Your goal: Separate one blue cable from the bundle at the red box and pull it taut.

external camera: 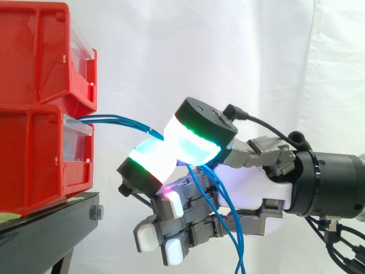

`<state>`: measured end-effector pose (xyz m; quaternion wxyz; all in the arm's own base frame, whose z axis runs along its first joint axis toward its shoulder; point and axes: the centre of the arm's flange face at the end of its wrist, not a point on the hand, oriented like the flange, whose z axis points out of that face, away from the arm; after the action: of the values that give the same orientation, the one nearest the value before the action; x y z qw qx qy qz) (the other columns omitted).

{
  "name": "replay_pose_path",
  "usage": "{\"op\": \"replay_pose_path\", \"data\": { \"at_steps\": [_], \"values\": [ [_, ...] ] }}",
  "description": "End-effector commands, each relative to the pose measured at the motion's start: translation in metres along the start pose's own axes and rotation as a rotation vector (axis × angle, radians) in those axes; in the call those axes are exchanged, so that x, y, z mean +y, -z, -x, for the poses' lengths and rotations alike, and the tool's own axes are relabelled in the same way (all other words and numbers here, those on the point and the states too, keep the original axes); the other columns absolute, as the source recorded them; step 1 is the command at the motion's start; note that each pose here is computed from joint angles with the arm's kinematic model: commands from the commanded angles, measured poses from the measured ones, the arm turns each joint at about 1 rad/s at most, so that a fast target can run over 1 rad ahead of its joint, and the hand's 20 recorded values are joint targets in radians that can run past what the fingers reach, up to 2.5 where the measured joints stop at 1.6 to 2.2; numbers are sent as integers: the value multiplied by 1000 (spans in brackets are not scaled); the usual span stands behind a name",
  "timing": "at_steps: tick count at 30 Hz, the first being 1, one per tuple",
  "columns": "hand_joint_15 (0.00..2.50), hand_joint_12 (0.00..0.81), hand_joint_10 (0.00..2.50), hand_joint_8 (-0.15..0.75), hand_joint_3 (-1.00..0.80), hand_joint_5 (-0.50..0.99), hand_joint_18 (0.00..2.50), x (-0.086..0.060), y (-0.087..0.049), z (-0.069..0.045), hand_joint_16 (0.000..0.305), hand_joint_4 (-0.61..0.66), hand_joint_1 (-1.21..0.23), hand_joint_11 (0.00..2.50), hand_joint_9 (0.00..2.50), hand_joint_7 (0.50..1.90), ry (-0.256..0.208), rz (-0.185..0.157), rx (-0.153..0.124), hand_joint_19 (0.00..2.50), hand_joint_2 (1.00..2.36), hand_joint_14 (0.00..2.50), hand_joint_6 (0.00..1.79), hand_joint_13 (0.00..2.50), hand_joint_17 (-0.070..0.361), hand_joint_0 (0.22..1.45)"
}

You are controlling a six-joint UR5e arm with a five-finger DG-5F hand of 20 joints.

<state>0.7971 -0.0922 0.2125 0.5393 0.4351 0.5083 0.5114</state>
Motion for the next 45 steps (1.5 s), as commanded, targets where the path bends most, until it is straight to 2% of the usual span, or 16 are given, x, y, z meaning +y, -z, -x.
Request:
{"op": "replay_pose_path", "data": {
  "at_steps": [1,2,6,9,11,15,17,22,26,34,40,45],
  "values": [
    [534,354,23,281,-500,-163,764,0,0,0,50,121,-790,916,960,1140,5,0,1,736,1000,22,893,837,113,563],
    [543,363,23,288,-500,-156,767,0,0,0,52,129,-723,898,969,1146,5,0,1,730,1000,20,884,843,117,525],
    [547,371,23,297,-500,-149,768,0,0,1,54,134,-618,890,991,1151,8,-1,-2,751,1000,21,874,849,121,504],
    [557,360,23,292,-500,-146,737,0,0,0,51,122,-481,887,1005,1147,9,1,0,782,1000,21,850,845,114,565],
    [561,354,24,290,-464,-147,728,1,-1,-1,50,115,-478,891,1003,1159,11,1,0,797,1003,21,844,842,112,599],
    [563,359,24,295,-243,-146,725,1,-1,-3,51,112,-583,890,996,1186,11,4,1,797,1015,21,839,845,115,584],
    [550,387,22,318,-171,-144,771,2,-2,-3,58,129,-640,875,1008,1176,11,4,1,760,1014,21,844,867,130,575],
    [559,377,23,303,-90,-159,746,3,-2,-5,55,121,-749,905,965,1207,12,9,2,776,1019,20,871,848,125,591],
    [564,350,24,272,-138,-180,714,3,-2,-5,51,45,-838,939,921,1179,13,9,2,770,1020,23,892,816,114,628],
    [550,335,24,261,-485,-183,752,2,-2,-3,49,3,-898,942,925,1159,14,4,1,720,1001,23,906,823,110,751],
    [549,329,26,260,-500,-182,782,2,-2,-2,48,17,-898,947,939,1150,12,4,-1,715,1000,22,906,840,108,770],
    [558,329,24,264,-500,-171,797,3,-2,-2,48,82,-899,938,970,1162,14,5,-1,729,1000,24,900,858,108,706]
  ]
}}
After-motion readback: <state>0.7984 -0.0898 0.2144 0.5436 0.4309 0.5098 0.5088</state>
